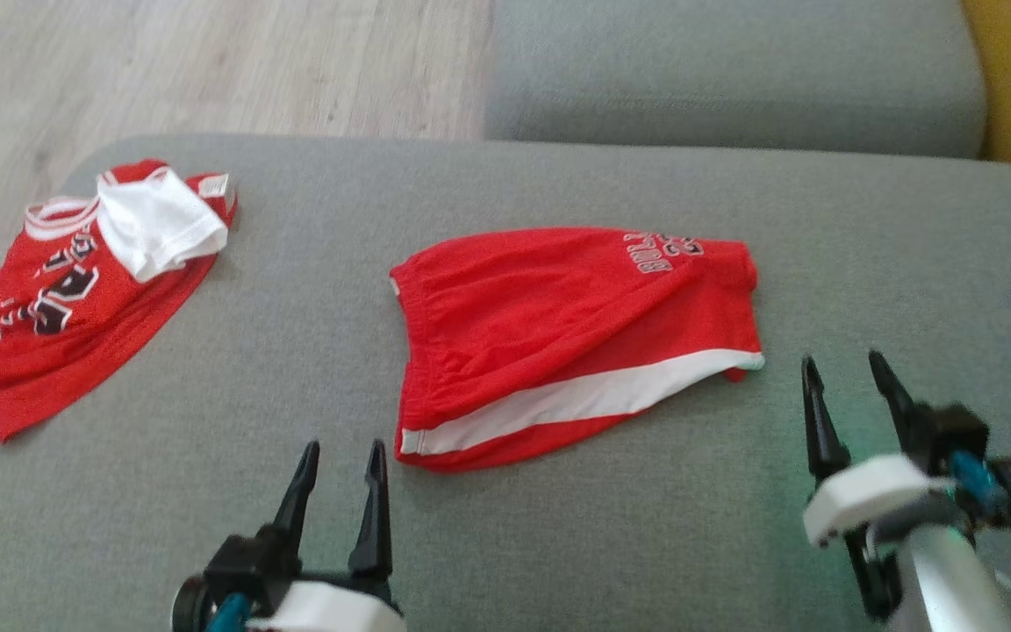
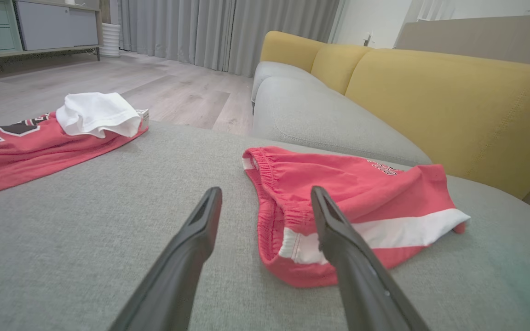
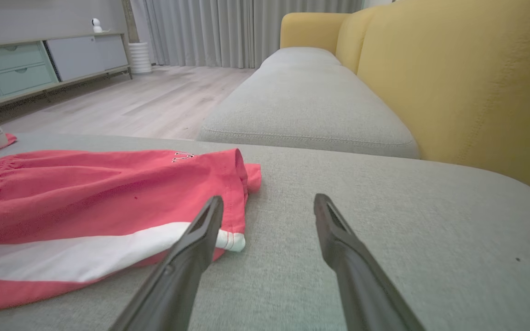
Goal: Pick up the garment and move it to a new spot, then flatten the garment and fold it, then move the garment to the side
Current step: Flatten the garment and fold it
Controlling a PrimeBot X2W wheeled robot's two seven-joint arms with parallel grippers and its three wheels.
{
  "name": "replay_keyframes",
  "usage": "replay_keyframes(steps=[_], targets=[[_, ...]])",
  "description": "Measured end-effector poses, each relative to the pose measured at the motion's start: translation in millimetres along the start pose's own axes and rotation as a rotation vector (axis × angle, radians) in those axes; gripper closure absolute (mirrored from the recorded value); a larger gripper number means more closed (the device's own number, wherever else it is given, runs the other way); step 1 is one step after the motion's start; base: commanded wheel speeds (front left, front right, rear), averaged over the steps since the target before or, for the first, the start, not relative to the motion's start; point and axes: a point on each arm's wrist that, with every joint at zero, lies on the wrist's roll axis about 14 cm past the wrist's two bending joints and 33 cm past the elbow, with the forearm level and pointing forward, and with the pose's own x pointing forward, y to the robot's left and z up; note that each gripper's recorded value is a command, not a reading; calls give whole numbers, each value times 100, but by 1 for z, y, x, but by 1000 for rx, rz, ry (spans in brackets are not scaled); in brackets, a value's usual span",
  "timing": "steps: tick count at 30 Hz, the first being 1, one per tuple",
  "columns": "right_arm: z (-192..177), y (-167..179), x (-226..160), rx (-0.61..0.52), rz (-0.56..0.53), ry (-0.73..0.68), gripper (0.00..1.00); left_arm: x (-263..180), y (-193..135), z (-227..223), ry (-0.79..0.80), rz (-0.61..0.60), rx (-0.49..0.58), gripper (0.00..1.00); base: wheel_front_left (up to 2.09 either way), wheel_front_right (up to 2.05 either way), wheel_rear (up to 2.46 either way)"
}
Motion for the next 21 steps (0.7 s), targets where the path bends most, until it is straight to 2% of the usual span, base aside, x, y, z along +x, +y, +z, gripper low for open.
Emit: replay_keyframes(steps=[7,11,21], targets=[[4,0,-44,78,-29,-57,0,-19,1,-9,18,1,11,0,0,0,0],[0,8,-58,119,-17,-45,0,-24,3,-10,20,6,-1,0,0,0,0],[7,13,-65,127,-4,-58,0,-30,11,-10,21,26,14,0,0,0,0]])
